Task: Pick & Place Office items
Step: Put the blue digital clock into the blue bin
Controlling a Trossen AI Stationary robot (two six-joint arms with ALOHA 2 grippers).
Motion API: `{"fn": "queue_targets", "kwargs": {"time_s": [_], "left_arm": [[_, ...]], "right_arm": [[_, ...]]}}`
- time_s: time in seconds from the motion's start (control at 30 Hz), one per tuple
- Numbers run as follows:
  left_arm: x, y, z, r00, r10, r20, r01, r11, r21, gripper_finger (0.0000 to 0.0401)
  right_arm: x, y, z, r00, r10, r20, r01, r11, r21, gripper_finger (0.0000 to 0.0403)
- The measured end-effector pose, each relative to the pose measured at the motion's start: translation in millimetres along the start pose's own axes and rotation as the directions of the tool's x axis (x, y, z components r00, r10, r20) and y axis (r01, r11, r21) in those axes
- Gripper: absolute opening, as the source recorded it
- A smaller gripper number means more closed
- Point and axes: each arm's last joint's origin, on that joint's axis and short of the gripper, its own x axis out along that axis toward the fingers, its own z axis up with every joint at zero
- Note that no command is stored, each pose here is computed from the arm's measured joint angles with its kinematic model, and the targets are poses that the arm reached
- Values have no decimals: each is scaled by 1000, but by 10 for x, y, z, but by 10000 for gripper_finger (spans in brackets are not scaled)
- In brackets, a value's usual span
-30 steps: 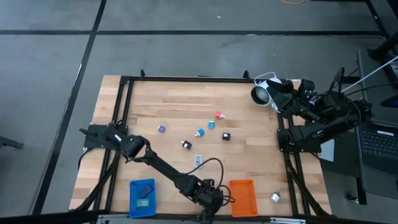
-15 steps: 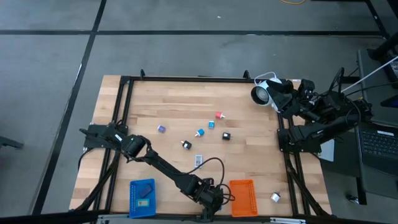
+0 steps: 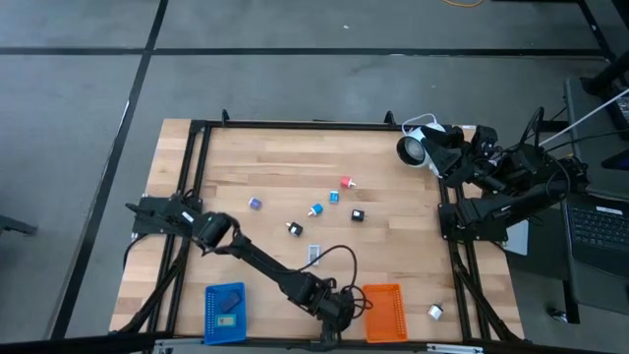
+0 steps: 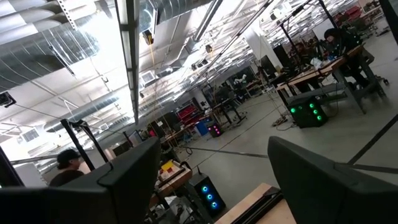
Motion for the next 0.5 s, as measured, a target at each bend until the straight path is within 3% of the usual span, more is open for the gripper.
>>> {"fn": "queue_targets", "kwargs": {"time_s": [0.17, 0.37, 0.5], "left_arm": [[-50, 105, 128, 999, -49, -18, 47, 996, -74, 115], [-111, 242, 346, 988, -152, 24, 154, 979, -132, 85], [-191, 330, 418, 991, -127, 33, 130, 985, -116, 58]], "right_arm": [[0, -1, 1, 1000, -3, 1, 3, 1000, 0, 302], [0, -1, 1, 1000, -2, 1, 2, 1000, 4, 302], [0, -1, 1, 1000, -3, 1, 3, 1000, 4, 302]]}}
